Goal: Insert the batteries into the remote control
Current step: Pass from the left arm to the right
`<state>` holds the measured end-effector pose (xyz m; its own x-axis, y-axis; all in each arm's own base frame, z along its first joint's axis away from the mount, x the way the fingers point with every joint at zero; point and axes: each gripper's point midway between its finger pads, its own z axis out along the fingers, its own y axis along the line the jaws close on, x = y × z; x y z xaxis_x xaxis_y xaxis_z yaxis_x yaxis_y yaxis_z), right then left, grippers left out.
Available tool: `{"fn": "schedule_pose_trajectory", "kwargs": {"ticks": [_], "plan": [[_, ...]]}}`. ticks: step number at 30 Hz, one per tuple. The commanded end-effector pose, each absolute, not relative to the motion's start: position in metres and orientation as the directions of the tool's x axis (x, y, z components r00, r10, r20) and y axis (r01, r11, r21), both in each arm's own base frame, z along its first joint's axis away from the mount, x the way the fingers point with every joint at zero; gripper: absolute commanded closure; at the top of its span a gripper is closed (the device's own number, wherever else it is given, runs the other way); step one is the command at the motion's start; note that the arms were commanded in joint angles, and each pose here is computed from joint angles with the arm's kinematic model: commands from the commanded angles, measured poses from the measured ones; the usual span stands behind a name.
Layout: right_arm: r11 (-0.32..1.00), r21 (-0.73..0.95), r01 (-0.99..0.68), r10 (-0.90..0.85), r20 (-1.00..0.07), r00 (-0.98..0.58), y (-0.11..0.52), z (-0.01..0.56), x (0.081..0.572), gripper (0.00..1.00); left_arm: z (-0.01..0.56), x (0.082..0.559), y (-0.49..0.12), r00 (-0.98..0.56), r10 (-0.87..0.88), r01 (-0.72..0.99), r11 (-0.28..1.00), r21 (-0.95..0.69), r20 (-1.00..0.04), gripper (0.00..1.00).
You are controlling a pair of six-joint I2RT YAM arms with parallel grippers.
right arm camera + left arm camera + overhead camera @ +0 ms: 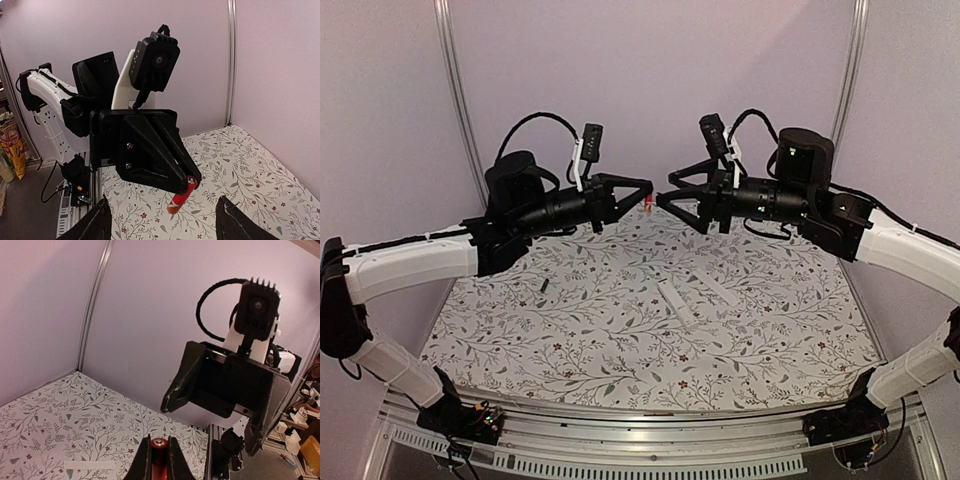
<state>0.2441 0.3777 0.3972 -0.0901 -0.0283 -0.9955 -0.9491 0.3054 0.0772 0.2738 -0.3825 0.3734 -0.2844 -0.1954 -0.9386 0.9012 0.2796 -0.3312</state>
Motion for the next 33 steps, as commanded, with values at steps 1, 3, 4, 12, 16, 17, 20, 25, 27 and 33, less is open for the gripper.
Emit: {"fn": "schedule_pose_trajectory", "kwargs": {"ticks": [1, 3, 4, 12, 16, 17, 20, 25, 27, 33], "plan": [[0.18, 0.078, -0.98, 0.005, -0.997, -0.079, 0.38, 0.399, 0.221, 0.34, 0.409, 0.249, -0.392, -0.224, -0.278, 0.939, 0.197, -0.283, -0.934, 1.0], [0.162, 0.072, -0.984, 0.004, -0.997, -0.073, 0.38, 0.4, 0.218, 0.38, 0.412, 0.244, -0.396, -0.222, -0.279, 0.943, 0.181, -0.278, -0.934, 1.0], [0.161, 0.072, -0.984, 0.004, -0.997, -0.073, 0.38, 0.4, 0.217, 0.4, 0.413, 0.241, -0.399, -0.223, -0.278, 0.946, 0.168, -0.276, -0.934, 1.0], [0.184, 0.088, -0.979, 0.01, -0.996, -0.087, 0.379, 0.397, 0.22, 0.63, 0.412, 0.229, -0.41, -0.216, -0.261, 0.957, 0.134, -0.257, -0.941, 1.0], [0.201, 0.091, -0.975, 0.006, -0.996, -0.092, 0.378, 0.394, 0.223, 0.72, 0.412, 0.226, -0.412, -0.21, -0.257, 0.96, 0.127, -0.248, -0.943, 1.0], [0.202, 0.09, -0.975, 0.008, -0.996, -0.09, 0.377, 0.395, 0.222, 0.76, 0.411, 0.225, -0.413, -0.211, -0.255, 0.961, 0.125, -0.249, -0.944, 1.0], [0.205, 0.089, -0.975, 0.01, -0.996, -0.089, 0.376, 0.396, 0.222, 0.85, 0.41, 0.224, -0.415, -0.213, -0.25, 0.961, 0.119, -0.249, -0.944, 1.0], [0.212, 0.092, -0.973, 0.011, -0.996, -0.091, 0.375, 0.396, 0.223, 0.97, 0.406, 0.223, -0.417, -0.214, -0.24, 0.962, 0.114, -0.247, -0.947, 1.0], [0.215, 0.092, -0.972, 0.013, -0.996, -0.092, 0.374, 0.396, 0.222, 1.0, 0.403, 0.223, -0.418, -0.22, -0.234, 0.961, 0.116, -0.251, -0.947, 1.0], [0.272, 0.11, -0.956, 0.001, -0.994, -0.114, 0.37, 0.391, 0.23, 1.0, 0.392, 0.228, -0.421, -0.232, -0.208, 0.955, 0.137, -0.263, -0.95, 0.7]]}}
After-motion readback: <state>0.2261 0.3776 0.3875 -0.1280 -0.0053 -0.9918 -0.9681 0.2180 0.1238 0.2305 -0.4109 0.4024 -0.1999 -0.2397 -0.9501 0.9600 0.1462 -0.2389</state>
